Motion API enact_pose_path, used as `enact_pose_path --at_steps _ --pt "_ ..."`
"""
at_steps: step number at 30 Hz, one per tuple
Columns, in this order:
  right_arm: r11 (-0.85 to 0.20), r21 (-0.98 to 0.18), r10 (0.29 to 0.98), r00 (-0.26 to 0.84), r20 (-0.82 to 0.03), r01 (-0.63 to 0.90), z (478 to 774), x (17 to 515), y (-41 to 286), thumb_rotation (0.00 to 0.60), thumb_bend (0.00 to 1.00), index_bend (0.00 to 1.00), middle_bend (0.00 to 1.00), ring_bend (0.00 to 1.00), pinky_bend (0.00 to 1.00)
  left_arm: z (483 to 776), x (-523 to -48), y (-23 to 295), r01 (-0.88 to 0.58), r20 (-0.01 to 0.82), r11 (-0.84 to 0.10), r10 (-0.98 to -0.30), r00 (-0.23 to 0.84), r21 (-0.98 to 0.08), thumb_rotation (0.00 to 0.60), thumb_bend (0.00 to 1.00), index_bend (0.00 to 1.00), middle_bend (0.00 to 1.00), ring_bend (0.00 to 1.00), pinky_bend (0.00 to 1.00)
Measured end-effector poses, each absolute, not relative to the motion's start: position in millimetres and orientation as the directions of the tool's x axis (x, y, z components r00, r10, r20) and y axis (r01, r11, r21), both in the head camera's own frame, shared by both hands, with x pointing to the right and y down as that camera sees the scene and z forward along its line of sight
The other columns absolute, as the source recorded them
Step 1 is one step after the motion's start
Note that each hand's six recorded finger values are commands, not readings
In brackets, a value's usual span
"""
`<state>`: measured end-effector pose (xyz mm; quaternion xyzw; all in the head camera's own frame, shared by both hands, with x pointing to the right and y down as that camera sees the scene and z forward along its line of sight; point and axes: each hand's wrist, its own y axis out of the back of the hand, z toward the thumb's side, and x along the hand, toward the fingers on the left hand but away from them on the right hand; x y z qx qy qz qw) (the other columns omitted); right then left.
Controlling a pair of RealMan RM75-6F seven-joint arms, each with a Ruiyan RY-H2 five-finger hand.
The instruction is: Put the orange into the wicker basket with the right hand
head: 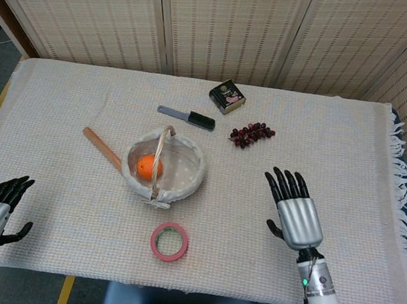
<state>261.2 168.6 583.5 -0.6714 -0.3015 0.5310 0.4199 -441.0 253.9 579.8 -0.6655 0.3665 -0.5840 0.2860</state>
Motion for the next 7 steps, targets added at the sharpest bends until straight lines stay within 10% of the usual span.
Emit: enact_pose_path --at_steps 7 --pt "-0.468 -0.876 0.854 0.193 -0.483 -0.119 577.8 336.6 224.4 0.6 0.12 0.0 0.0 0.0 0.05 578.7 -441.5 254.1 -0.142 0.555 -0.555 -0.831 0.044 -0.82 0.6 0.35 0.0 0.0 0.0 0.08"
